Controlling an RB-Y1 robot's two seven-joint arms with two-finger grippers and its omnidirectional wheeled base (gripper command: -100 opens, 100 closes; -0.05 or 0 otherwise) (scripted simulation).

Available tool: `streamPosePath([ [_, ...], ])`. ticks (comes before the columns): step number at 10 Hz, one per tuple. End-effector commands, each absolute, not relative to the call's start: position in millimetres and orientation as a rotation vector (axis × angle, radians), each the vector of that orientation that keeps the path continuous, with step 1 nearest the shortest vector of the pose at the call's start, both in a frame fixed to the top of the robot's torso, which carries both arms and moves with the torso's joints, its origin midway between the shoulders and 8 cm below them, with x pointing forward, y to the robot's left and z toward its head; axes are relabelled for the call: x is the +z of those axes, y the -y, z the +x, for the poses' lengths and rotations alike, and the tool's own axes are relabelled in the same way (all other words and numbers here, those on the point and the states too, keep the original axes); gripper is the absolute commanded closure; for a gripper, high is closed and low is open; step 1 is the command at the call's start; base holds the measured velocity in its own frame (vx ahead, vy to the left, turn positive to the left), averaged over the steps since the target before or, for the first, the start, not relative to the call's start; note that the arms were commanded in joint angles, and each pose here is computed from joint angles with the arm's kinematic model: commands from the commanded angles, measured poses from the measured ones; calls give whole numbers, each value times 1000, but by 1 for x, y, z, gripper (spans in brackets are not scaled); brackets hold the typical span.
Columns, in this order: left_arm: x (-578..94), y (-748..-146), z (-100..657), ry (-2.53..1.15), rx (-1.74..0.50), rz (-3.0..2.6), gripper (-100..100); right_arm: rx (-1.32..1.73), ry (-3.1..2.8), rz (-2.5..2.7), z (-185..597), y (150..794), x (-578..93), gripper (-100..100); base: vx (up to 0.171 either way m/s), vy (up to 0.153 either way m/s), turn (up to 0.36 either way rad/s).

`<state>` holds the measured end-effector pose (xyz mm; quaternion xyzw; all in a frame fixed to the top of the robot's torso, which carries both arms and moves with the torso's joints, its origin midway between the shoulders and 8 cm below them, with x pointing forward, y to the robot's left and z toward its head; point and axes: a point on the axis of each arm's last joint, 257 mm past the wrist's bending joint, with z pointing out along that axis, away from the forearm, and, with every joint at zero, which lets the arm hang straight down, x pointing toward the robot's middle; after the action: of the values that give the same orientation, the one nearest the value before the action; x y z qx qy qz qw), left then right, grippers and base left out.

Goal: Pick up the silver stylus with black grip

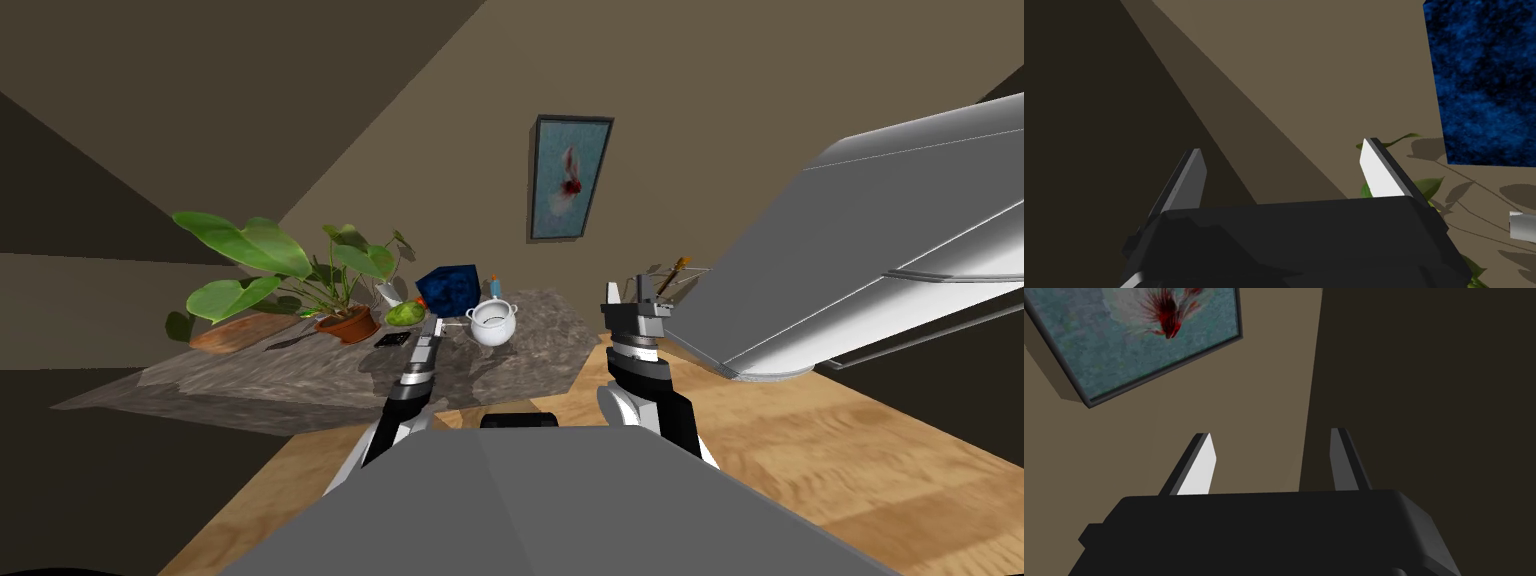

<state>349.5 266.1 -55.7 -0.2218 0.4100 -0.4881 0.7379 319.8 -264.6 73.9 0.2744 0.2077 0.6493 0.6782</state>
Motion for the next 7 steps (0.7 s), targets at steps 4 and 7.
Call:
streamPosePath([
  [4,-111,-263,361,-1068,-952,-437,-100,1459,-467,616,320,265,74,0,-16,-11,21],
  [7,-149,-266,369,-1175,-852,-395,-100,1459,-467,616,320,265,74,0,-14,4,-6],
])
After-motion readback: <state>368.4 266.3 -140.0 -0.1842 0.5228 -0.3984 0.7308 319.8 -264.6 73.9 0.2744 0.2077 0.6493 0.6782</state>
